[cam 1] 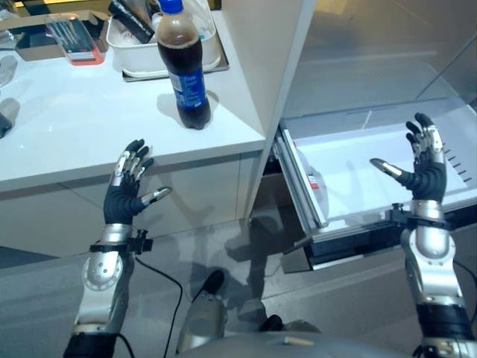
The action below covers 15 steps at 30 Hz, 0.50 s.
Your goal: Take the drinks into the refrigerator
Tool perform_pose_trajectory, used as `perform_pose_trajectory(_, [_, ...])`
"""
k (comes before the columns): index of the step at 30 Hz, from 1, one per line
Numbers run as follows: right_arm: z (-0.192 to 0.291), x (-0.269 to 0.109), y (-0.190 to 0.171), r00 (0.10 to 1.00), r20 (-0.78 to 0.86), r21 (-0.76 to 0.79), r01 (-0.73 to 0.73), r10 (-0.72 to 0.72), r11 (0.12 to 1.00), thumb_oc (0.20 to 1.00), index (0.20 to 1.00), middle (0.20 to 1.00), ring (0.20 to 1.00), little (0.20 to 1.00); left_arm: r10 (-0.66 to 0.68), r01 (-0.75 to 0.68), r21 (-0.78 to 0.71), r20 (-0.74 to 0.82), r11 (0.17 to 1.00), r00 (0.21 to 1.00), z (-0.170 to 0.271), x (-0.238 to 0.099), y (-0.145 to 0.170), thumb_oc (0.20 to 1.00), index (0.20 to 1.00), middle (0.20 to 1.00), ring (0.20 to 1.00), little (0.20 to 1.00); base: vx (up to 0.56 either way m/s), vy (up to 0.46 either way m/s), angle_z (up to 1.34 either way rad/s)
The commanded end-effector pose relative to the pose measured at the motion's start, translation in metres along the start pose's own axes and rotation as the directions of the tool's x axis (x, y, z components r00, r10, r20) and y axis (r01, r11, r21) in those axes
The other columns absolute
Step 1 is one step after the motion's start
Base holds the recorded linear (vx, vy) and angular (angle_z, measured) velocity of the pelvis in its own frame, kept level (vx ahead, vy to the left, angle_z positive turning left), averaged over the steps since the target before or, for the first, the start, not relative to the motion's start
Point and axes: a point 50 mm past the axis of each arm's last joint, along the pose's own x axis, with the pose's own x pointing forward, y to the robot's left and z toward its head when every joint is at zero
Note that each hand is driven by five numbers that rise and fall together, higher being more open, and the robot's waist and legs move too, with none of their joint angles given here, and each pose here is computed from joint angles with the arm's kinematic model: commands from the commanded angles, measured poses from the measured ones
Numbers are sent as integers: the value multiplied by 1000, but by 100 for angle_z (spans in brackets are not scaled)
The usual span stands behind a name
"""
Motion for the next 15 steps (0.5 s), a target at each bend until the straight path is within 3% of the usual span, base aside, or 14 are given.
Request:
perform_pose_trajectory(1, [31, 11, -14, 983, 183, -6, 30, -29, 1000, 1000, 1000, 1000, 1000, 1000, -7, 9, -12, 135, 1000, 991, 22, 10, -1, 1000, 1000, 1000, 1000, 1000, 0, 0, 0])
perform_pose_trajectory(15, [30, 11, -5, 985, 175, 18, -7, 4, 1000, 1000, 1000, 1000, 1000, 1000, 51, -48, -23, 149, 999, 988, 23, 9, 6, 1000, 1000, 1000, 1000, 1000, 31, 23, -10])
